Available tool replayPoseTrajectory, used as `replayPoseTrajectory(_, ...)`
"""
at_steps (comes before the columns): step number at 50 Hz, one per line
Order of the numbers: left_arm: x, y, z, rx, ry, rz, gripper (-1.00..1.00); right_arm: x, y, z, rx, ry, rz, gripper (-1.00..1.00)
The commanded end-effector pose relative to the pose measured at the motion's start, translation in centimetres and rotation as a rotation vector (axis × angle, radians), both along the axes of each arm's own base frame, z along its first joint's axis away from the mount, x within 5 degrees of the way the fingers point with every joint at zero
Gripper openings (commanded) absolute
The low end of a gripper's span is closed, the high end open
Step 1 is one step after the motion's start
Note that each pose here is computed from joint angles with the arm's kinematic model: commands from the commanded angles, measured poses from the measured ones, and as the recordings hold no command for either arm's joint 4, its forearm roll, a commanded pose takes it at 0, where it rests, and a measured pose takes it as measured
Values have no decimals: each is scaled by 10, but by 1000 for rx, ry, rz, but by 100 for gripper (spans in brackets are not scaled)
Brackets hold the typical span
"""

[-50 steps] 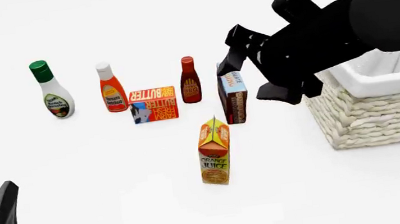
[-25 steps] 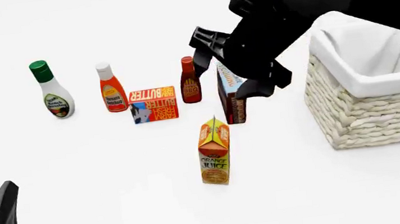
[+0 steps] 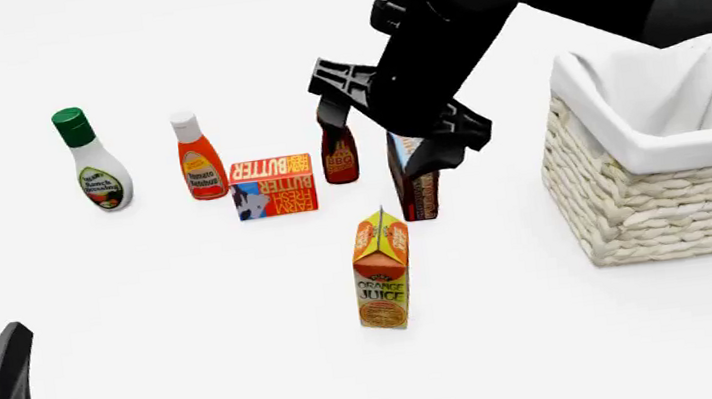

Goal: Pick the orange juice and place it in the basket.

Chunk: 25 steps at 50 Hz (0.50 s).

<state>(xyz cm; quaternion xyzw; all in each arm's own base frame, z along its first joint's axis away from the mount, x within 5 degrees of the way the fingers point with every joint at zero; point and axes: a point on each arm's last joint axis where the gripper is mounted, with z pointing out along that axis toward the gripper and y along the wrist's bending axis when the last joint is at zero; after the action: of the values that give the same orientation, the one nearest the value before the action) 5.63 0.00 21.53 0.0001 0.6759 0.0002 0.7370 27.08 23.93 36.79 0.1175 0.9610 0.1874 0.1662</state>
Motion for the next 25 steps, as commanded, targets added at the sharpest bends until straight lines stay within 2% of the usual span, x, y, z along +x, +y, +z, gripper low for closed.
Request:
replayPoseTrajectory(1, 0, 0, 0, 0, 0, 0, 100, 5, 7, -5, -35, 31, 14, 100)
replayPoseTrajectory(25, 0, 0, 0, 0, 0, 0, 100, 10, 4, -27, -94, 76, 34, 100)
